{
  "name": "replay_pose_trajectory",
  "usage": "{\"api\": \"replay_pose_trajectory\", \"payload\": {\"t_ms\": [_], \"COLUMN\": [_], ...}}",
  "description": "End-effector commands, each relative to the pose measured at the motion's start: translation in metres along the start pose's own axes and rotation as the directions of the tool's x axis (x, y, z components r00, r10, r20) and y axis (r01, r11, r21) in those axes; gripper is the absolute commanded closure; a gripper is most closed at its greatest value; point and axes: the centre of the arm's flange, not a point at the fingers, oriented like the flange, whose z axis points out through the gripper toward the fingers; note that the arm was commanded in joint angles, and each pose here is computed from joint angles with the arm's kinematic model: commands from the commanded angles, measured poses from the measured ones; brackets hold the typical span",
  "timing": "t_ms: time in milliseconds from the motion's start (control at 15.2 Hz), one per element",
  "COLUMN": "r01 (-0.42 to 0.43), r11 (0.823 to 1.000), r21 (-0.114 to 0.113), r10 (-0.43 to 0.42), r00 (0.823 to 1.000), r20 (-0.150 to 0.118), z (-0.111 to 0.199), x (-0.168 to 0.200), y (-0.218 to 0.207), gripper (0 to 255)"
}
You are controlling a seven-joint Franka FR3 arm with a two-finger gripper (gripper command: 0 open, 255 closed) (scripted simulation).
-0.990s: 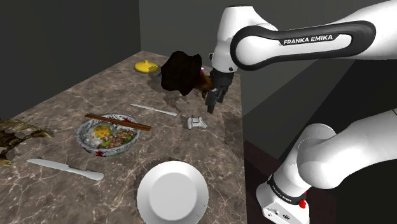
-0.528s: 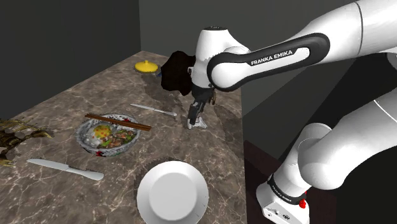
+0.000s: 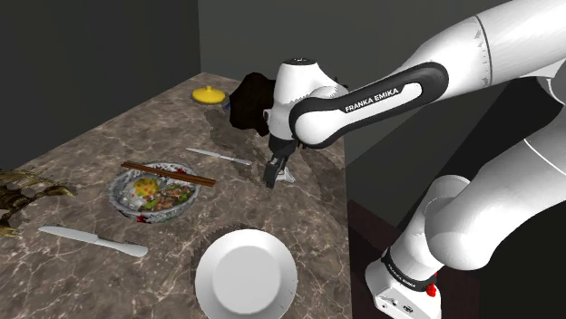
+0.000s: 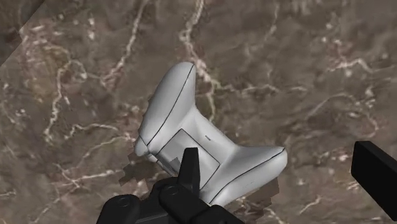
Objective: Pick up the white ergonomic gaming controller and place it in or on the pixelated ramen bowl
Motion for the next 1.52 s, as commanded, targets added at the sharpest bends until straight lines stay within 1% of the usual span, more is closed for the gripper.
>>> {"api": "replay_pose_trajectory", "payload": {"t_ms": [0, 396, 462, 1056, 1122, 1188, 1254, 1320, 1386, 1452], "r01": [0.0, 0.0, 0.0, 0.0, 0.0, 0.145, 0.283, 0.411, 0.525, 0.53], "r11": [1.0, 1.0, 1.0, 1.0, 1.0, 0.988, 0.953, 0.895, 0.817, 0.812], "r21": [0.0, 0.0, 0.0, 0.0, 0.0, -0.052, -0.11, -0.173, -0.24, -0.243], "r10": [0.0, 0.0, 0.0, 0.0, 0.0, -0.147, -0.293, -0.434, -0.566, -0.572], "r00": [1.0, 1.0, 1.0, 1.0, 1.0, 0.988, 0.951, 0.892, 0.81, 0.806], "r20": [-0.001, -0.001, -0.001, -0.001, -0.001, -0.052, -0.095, -0.129, -0.153, -0.154], "z": [0.005, 0.005, 0.005, 0.005, 0.005, 0.002, -0.001, -0.003, -0.006, -0.006], "x": [0.0, 0.0, 0.0, 0.0, 0.0, -0.012, -0.023, -0.033, -0.042, -0.042], "y": [0.0, 0.0, 0.0, 0.0, 0.0, 0.006, 0.013, 0.022, 0.032, 0.033], "gripper": [0, 0, 255, 255, 0, 0, 0, 0, 0, 0]}}
